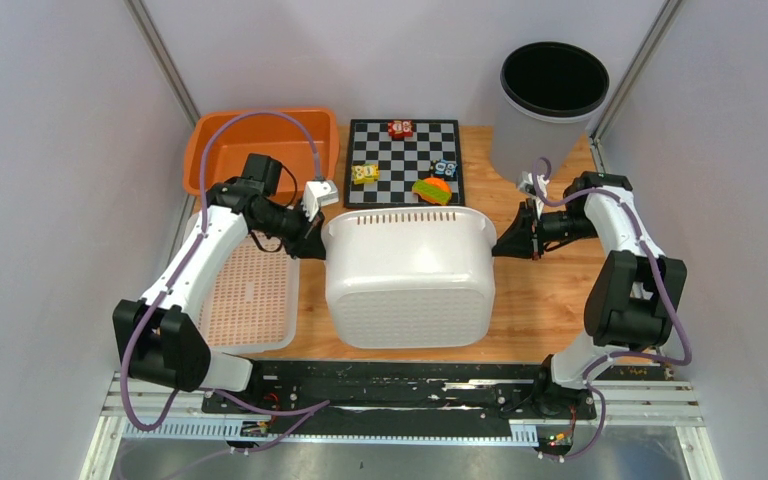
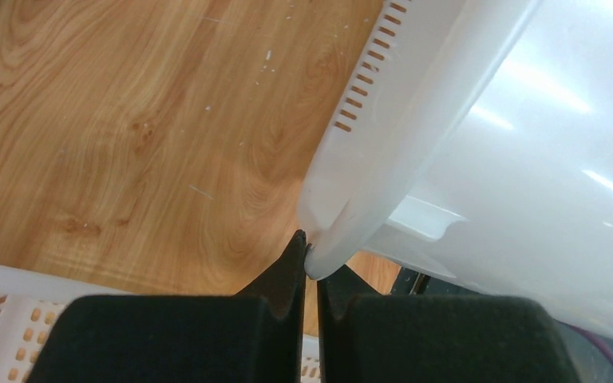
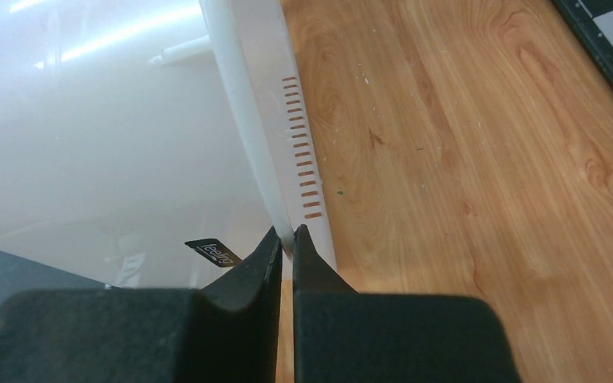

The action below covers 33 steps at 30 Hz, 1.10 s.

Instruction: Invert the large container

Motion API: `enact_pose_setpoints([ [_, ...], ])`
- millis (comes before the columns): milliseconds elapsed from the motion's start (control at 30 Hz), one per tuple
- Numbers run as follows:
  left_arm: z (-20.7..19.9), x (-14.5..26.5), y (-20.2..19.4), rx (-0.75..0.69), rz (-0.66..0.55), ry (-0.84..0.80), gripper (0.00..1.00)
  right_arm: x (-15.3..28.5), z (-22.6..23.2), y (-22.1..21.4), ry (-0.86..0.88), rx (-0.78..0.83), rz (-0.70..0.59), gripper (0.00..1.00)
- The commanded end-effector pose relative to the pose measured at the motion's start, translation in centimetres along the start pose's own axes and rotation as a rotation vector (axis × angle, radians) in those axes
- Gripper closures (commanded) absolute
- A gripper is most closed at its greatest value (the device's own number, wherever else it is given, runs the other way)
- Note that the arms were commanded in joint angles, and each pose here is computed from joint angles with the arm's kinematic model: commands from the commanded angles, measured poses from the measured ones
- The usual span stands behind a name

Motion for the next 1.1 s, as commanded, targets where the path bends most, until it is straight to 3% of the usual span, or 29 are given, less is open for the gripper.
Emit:
enact_pose_setpoints([
  [0,0.0,-0.8,1.9,0.028,-0.111,-0.027,1.00,-0.8,1.4,1.0,0.037,-0.324,-0.142,0.98],
  [233,0.9,-1.5,1.8,0.099,-0.096,0.014,0.99,-0.8,1.2,0.6,0.035,-0.477,-0.181,0.98],
  [667,2.5,-3.3,1.4,0.198,-0.065,0.004,0.88,0.4,-0.7,-2.5,-0.002,-0.738,-0.246,0.98],
  [1067,3.2,-3.8,0.9,0.235,-0.048,0.034,0.77,0.6,-1.8,-4.7,0.005,-0.861,-0.246,0.98],
])
Point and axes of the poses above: each gripper's point midway between its finger pads, its own x axis back along the fingers, its own z axis along the line the jaws close on, y = z × x, the point moved 10 cm from there along x, back along the fingers, and after that the axes turned 12 degrees about x, right-handed, at the moved point
